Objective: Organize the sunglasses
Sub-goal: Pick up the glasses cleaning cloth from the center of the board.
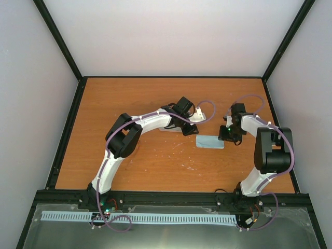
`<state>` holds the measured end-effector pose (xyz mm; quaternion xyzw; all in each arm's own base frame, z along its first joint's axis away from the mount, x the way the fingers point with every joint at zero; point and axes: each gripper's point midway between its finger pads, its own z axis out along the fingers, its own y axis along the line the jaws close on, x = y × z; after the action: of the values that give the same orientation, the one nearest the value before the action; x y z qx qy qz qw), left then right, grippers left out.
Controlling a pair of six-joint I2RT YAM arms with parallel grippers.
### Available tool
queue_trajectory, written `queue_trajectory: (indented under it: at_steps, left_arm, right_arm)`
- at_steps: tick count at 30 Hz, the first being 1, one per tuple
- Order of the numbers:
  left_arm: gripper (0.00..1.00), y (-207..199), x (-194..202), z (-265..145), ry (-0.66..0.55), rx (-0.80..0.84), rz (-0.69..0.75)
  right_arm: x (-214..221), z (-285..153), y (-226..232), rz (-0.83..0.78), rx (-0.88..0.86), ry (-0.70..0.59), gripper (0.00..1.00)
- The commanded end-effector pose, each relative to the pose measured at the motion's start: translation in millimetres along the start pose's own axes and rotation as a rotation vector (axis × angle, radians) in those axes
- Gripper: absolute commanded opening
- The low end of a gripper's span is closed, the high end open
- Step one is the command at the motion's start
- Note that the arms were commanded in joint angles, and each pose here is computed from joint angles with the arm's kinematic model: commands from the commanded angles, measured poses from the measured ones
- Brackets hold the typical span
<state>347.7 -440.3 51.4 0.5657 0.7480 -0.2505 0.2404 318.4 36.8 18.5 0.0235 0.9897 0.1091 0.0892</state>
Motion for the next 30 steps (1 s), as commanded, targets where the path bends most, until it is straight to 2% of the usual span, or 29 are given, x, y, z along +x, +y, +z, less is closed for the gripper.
queue_trajectory:
  at_steps: [1, 7, 19, 22, 30]
  left_arm:
    - [0.30, 1.6, -18.5, -2.4, -0.042, -0.001, 0.011]
    - [0.30, 1.8, -17.9, -2.3, -0.040, -0.002, 0.015]
    - [0.31, -1.8, -18.3, -1.9, -0.041, 0.021, 0.010]
    - [0.41, -6.7, -15.3, 0.4, -0.033, 0.039, 0.003]
    - [0.42, -17.8, 2.5, 17.7, 0.036, 0.055, 0.019]
  right_arm:
    - [-3.2, 5.8, 2.3, -0.023, 0.013, 0.013, 0.40]
    - [-5.1, 10.5, 7.9, -0.050, 0.021, 0.026, 0.37]
    - [-1.7, 10.1, 2.7, -0.058, 0.061, 0.039, 0.04]
    - [-4.6, 9.4, 3.7, -0.053, 0.057, 0.030, 0.03]
    - [-11.1, 5.6, 4.1, -0.055, 0.062, 0.008, 0.03]
